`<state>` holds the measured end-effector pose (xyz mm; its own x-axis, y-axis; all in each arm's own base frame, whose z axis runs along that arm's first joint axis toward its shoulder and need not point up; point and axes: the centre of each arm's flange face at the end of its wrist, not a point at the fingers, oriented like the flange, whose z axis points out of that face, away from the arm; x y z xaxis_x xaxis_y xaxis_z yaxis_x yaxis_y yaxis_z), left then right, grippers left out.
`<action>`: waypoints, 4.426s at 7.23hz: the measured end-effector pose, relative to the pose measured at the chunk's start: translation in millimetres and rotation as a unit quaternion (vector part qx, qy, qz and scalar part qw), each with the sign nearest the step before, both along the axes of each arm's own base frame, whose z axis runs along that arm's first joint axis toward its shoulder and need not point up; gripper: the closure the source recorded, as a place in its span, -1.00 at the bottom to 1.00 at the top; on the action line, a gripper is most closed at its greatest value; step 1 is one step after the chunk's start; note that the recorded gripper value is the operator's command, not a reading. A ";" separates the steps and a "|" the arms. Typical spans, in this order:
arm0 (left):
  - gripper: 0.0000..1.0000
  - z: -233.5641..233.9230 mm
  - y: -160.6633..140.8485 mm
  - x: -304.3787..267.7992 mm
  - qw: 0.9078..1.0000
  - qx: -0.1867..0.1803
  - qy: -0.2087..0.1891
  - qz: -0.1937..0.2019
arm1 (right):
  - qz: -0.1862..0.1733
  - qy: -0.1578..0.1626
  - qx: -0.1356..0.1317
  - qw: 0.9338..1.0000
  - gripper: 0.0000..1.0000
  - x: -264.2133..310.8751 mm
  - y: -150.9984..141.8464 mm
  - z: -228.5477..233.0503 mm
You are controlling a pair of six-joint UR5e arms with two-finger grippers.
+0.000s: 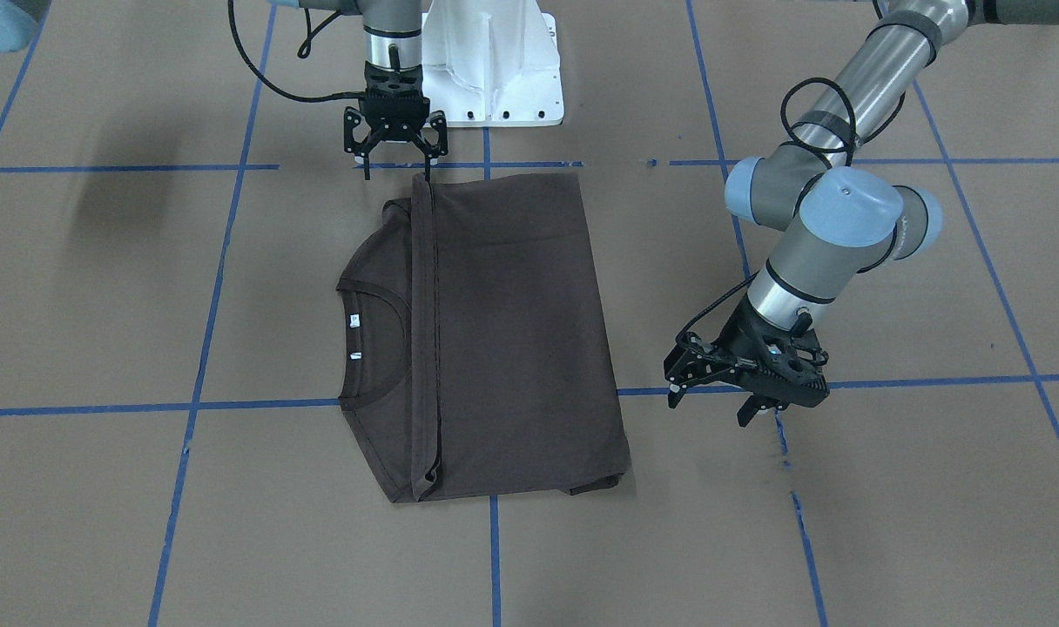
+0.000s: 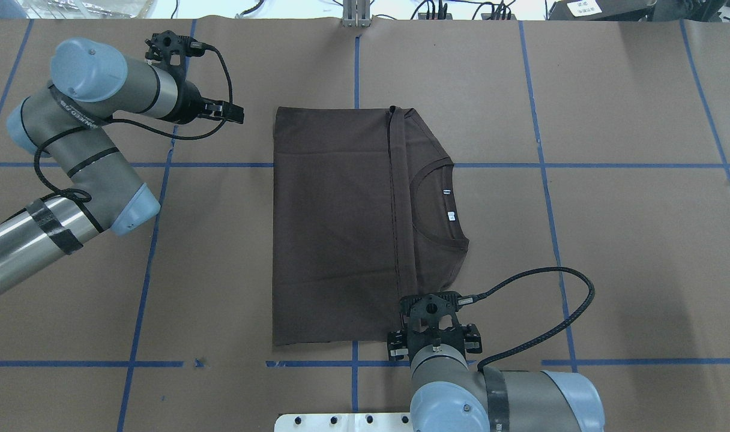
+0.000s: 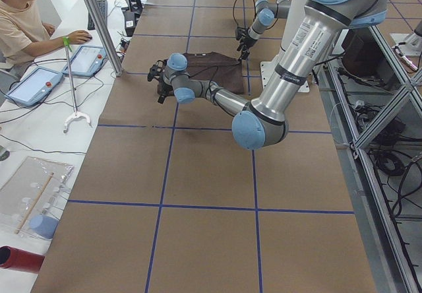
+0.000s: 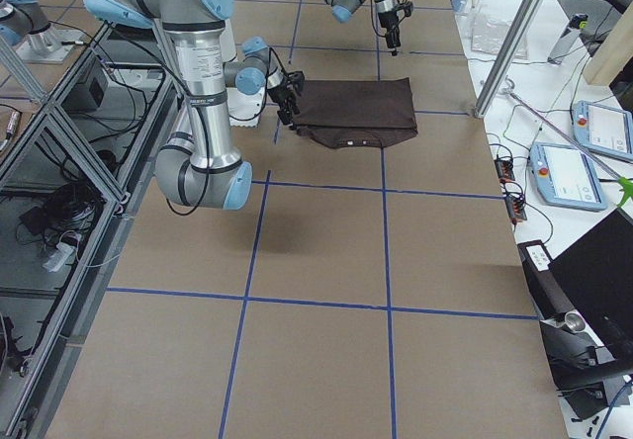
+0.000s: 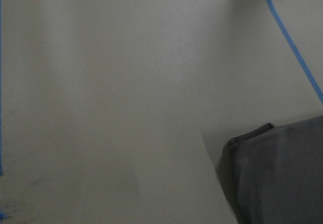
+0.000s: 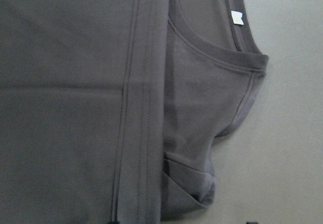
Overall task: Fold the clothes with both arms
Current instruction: 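Lower the left gripper to the other near corner of the shirt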
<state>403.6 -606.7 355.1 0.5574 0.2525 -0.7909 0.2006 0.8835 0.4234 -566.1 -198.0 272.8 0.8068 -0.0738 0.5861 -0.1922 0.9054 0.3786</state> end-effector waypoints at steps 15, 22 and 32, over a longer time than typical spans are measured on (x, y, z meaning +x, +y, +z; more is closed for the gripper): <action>-1.00 -31.7 56.8 16.3 0.996 -0.059 0.071 -0.011 | 0.084 -0.073 -0.066 0.992 1.00 5.2 4.1 10.8; -1.00 -35.3 77.9 28.6 0.994 -0.076 0.084 -0.005 | 0.127 -0.164 -0.107 0.972 -1.00 45.0 28.2 1.8; -0.03 -46.7 388.6 135.6 0.938 -0.316 0.124 -0.073 | 0.128 -0.221 -0.112 0.960 -1.00 83.0 -3.4 4.0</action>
